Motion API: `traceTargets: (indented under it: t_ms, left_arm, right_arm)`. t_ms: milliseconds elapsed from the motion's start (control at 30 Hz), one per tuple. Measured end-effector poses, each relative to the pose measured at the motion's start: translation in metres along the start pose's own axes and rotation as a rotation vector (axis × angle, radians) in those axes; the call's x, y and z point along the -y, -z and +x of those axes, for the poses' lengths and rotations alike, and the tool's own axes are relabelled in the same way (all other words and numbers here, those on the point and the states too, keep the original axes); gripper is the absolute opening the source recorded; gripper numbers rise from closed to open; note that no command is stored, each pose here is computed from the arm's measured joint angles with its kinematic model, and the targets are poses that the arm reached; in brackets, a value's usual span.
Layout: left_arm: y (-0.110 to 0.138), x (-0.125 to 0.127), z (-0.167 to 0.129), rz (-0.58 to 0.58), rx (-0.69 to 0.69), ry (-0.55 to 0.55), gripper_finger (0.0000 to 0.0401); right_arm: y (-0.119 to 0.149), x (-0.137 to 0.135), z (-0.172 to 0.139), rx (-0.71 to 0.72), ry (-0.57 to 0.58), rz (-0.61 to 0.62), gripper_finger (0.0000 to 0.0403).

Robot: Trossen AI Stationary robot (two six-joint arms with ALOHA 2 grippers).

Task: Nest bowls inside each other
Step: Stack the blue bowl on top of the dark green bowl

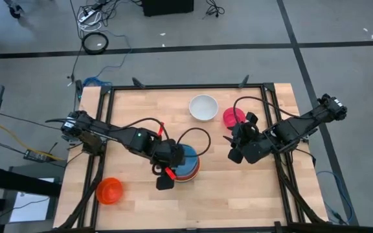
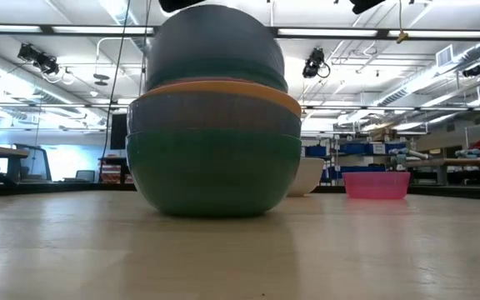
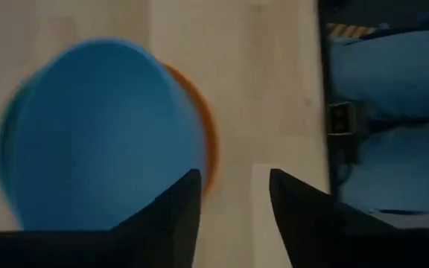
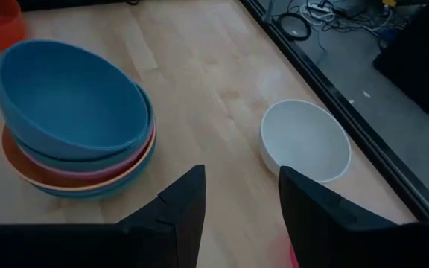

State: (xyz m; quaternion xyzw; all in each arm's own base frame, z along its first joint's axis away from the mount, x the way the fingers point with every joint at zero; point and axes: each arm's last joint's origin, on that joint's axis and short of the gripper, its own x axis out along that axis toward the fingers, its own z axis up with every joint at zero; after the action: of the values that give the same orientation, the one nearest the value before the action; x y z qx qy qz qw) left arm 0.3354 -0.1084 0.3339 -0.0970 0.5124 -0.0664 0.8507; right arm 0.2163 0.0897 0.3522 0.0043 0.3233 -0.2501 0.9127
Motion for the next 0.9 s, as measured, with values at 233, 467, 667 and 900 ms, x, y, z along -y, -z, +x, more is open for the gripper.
traceTargets:
  t_ms: [233,467,667,900]
  left_arm:
    - [0.002,0.001,0.000,0.050,0.009,-0.059,0.0203]
    - [0.001,0.005,0.003,0.044,0.030,-0.070,0.0203]
    - [0.011,0.000,0.020,0.015,-0.014,-0.078,0.0203]
    - [0.007,0.003,0.025,-0.007,0.038,-0.013,0.0203]
  right_arm:
    - [0.001,0.001,0.004,0.003,0.018,0.009,0.0158]
    - [0.019,0.001,0.029,-0.055,0.037,0.012,0.0158]
    - [0.033,-0.005,0.044,-0.061,0.014,0.023,0.0158]
    - [0.033,-0.006,0.045,-0.054,0.010,0.024,0.0158]
